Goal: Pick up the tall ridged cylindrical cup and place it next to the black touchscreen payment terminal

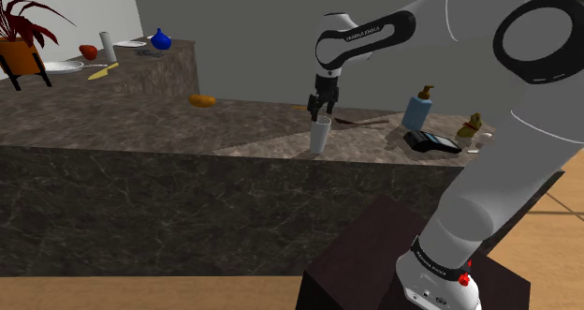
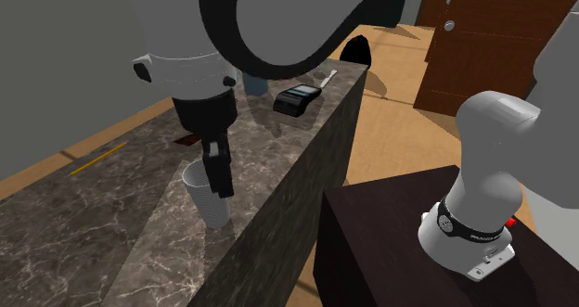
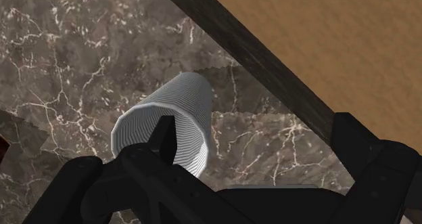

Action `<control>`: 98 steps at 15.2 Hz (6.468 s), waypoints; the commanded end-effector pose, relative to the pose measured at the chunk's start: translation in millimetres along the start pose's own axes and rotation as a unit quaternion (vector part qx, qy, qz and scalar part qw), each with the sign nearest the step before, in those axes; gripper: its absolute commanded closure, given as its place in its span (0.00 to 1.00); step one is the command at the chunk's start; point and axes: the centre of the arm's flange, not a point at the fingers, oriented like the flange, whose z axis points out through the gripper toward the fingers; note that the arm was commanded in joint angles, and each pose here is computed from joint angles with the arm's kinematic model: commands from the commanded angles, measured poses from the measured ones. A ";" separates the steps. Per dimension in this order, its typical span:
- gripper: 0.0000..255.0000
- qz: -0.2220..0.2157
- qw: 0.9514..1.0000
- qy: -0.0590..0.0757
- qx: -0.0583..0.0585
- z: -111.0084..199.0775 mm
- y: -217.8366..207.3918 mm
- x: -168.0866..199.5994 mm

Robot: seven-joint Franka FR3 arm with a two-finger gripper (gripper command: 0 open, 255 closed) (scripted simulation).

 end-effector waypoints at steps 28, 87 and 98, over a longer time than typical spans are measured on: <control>1.00 -0.008 1.000 -0.004 -0.014 70.3 26.4 46.9; 1.00 -0.008 1.000 -0.004 -0.014 -143.9 205.2 -65.0; 1.00 -0.008 1.000 -0.004 -0.014 -136.1 326.4 -144.5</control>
